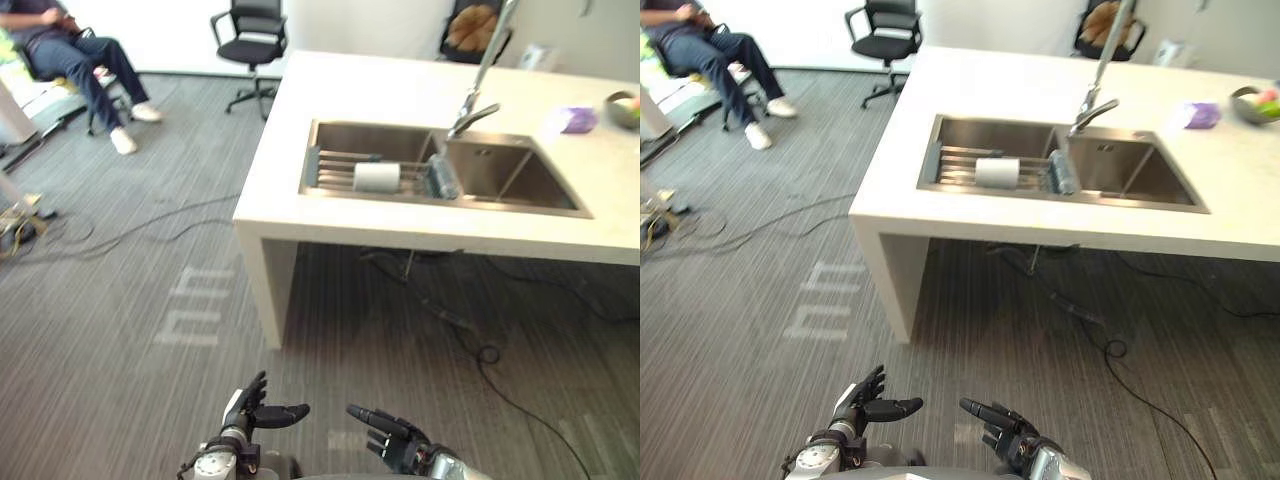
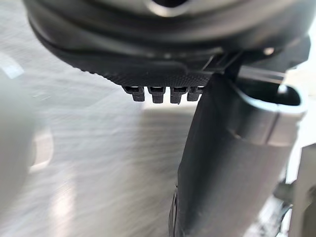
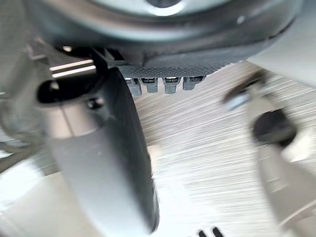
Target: Walk over to the sink, pick up the cup, carry it to the dishwasher, place the cup inside the dishwasher, then close the dishwasher door
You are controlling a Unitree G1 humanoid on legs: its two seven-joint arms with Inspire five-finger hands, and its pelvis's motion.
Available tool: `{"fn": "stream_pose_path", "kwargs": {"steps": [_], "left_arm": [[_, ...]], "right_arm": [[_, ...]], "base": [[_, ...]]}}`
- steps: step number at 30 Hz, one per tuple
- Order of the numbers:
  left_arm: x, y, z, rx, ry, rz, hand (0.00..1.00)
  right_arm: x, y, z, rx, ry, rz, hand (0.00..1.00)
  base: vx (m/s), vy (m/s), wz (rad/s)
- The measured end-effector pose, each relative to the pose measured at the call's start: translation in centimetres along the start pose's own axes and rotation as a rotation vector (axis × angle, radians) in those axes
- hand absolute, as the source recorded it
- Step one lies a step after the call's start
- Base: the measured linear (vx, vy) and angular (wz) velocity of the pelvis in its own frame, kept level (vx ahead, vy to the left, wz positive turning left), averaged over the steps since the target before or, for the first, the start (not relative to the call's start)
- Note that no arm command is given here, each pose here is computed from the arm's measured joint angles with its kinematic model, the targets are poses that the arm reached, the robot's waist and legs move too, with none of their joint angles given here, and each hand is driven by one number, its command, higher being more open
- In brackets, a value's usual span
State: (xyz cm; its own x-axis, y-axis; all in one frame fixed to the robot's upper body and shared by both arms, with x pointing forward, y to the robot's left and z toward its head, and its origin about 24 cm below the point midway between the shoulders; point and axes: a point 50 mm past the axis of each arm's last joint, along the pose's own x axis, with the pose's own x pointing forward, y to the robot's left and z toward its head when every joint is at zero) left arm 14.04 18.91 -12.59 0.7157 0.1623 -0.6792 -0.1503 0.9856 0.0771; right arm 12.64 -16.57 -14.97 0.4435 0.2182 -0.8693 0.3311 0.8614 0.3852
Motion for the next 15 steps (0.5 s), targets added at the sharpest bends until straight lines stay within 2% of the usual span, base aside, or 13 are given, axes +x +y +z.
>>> {"fn": "stream_pose_path", "kwargs": {"steps": [3, 4, 8, 9, 11, 15], "left_arm": [[1.0, 1.2, 2.6, -0.095, -0.091, 0.164, 1.00], [1.4, 2.3, 4.2, -0.155, -0.150, 0.255, 1.00], [0.8, 5.7, 6.5, -0.377, -0.298, 0.403, 1.00], [0.6, 5.8, 6.5, -0.412, -0.315, 0.421, 1.00], [-0.6, 6.4, 8.5, -0.483, -0.476, 0.451, 1.00], [-1.8, 6.8, 11.6, -0.513, -0.656, 0.458, 1.00]], "right_arm": [[0.2, 0.2, 1.0, -0.005, -0.007, -0.004, 1.00], [0.2, 0.1, 1.0, 0.005, -0.006, -0.007, 1.00], [0.1, -0.3, 1.2, 0.012, -0.007, -0.009, 1.00], [-0.1, -0.7, 1.3, 0.006, -0.011, -0.019, 1.00], [-0.4, -1.5, 1.6, -0.009, -0.005, -0.025, 1.00], [-0.5, -1.7, 1.2, -0.034, 0.019, 0.004, 1.00]], "base": [[0.26, -0.077, 0.20], [0.27, -0.203, 0.45], [0.28, -0.301, 0.24], [0.16, -0.229, -0.07], [0.18, -0.228, -0.11], [0.07, -0.129, -0.04]]}}
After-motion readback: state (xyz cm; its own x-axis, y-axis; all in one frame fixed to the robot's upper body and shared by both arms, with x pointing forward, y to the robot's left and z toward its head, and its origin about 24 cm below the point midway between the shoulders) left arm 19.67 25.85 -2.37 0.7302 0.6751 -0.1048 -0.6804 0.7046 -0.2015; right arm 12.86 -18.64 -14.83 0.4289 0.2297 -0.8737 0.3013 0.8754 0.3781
